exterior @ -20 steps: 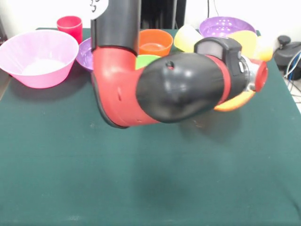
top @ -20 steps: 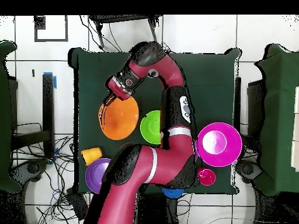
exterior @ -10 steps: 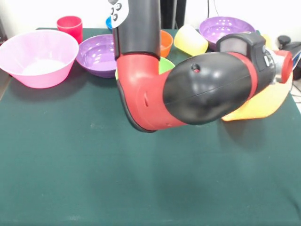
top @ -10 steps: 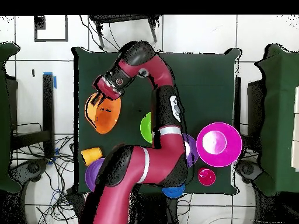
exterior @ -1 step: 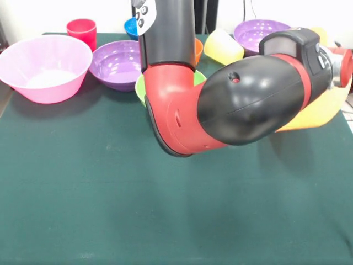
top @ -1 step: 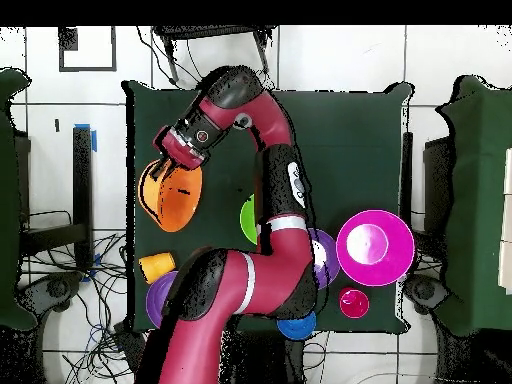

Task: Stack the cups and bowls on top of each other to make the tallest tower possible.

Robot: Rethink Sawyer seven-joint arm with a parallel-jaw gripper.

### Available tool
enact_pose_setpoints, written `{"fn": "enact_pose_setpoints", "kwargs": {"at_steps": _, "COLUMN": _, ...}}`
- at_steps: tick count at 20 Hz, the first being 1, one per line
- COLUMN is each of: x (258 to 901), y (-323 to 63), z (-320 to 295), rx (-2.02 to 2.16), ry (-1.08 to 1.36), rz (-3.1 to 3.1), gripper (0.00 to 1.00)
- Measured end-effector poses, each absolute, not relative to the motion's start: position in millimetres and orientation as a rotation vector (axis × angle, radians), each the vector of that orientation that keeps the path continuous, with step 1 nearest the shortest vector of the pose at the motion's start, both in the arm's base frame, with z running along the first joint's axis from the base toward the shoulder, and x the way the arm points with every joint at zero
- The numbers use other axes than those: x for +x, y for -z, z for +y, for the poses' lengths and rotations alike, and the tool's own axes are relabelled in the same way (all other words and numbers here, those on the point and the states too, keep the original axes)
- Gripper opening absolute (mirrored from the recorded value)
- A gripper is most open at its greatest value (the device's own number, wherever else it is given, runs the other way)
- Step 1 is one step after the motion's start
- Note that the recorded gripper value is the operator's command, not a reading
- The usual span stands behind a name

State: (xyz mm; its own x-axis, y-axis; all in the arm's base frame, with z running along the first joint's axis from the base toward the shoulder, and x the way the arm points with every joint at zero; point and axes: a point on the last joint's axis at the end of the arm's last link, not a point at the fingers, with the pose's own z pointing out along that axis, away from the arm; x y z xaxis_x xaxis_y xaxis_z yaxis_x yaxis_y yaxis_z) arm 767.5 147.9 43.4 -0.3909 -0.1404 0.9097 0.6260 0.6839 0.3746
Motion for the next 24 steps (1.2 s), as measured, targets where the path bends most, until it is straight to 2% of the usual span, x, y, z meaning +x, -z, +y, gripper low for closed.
{"fn": "enact_pose_setpoints", "kwargs": {"at_steps": 9, "x": 769, "y": -46, "z": 150, "rx": -0.359, "ry": 0.906, "rz": -1.771, "gripper": 0.0}}
{"fn": "enact_pose_setpoints", "kwargs": {"at_steps": 24, "x": 754, "y": -7, "z": 157, "rx": -0.363, "ry": 0.937, "rz": -1.704, "gripper": 0.0}}
